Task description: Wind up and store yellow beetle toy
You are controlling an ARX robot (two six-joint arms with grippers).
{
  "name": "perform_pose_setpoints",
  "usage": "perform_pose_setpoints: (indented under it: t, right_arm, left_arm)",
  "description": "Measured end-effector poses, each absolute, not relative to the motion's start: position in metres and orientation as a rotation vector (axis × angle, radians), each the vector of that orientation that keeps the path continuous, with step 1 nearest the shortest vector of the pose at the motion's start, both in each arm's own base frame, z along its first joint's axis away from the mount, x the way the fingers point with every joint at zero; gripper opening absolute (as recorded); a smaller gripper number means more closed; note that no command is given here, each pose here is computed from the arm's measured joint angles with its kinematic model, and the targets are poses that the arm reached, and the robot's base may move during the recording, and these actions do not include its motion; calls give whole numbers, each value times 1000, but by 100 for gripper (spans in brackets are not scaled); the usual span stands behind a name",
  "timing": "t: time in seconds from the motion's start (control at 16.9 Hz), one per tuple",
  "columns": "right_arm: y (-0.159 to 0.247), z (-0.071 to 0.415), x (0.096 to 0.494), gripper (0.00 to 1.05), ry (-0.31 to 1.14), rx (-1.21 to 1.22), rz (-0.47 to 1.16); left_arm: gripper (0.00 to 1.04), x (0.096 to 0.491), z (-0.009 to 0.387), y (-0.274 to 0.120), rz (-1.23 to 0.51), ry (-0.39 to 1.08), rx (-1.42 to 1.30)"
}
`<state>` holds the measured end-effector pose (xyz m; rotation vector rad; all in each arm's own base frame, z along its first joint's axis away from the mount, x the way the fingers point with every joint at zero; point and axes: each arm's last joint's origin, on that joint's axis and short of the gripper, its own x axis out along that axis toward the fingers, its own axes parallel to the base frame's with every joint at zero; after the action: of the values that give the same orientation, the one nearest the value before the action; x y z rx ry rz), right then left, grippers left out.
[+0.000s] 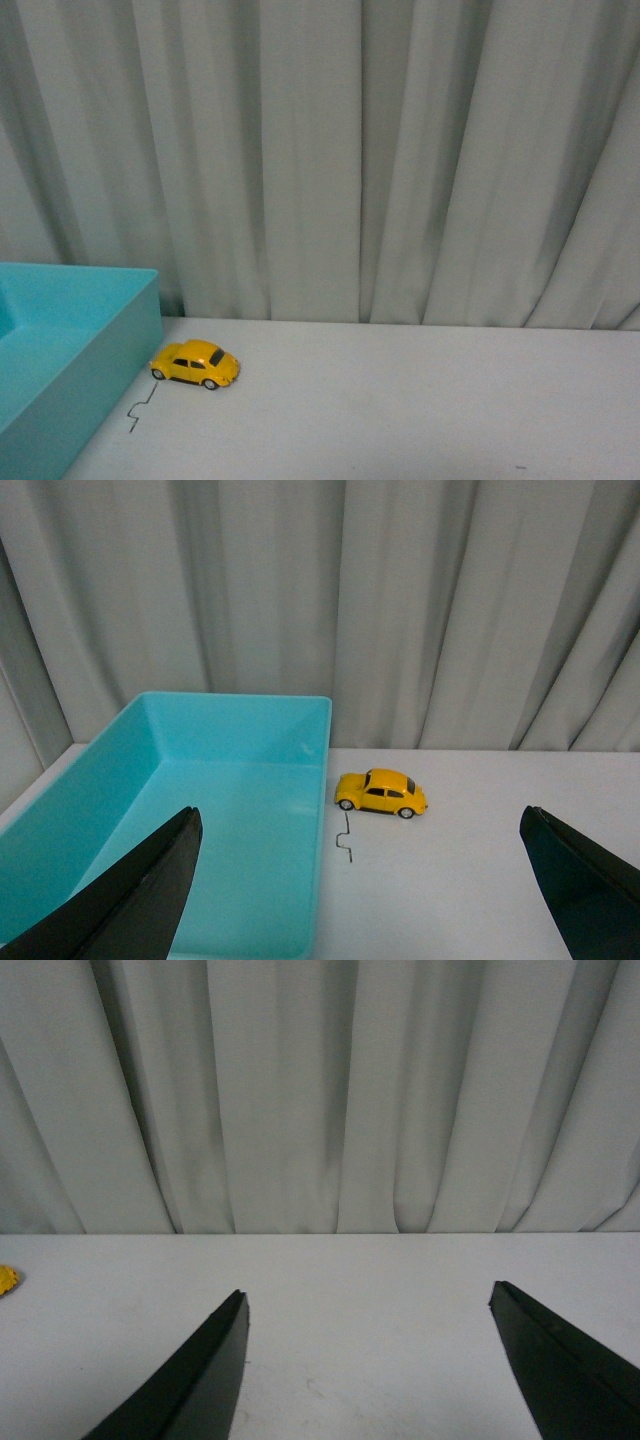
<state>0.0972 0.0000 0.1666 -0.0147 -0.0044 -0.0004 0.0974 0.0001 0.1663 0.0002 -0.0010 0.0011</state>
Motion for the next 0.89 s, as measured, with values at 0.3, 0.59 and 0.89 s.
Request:
perform_pose_setpoints:
  t: [0.3,0.59,0.89]
  right_arm:
    - [0,167,97,98,-4,-15,-2]
    - [0,167,97,98,-4,-15,0]
    - [0,167,97,98,-3,-15,0]
  left_arm:
    - [98,97,166,0,57,252,-85]
    - [98,152,226,-4,112,326,-277]
    - [98,286,237,-22,-30,401,-40]
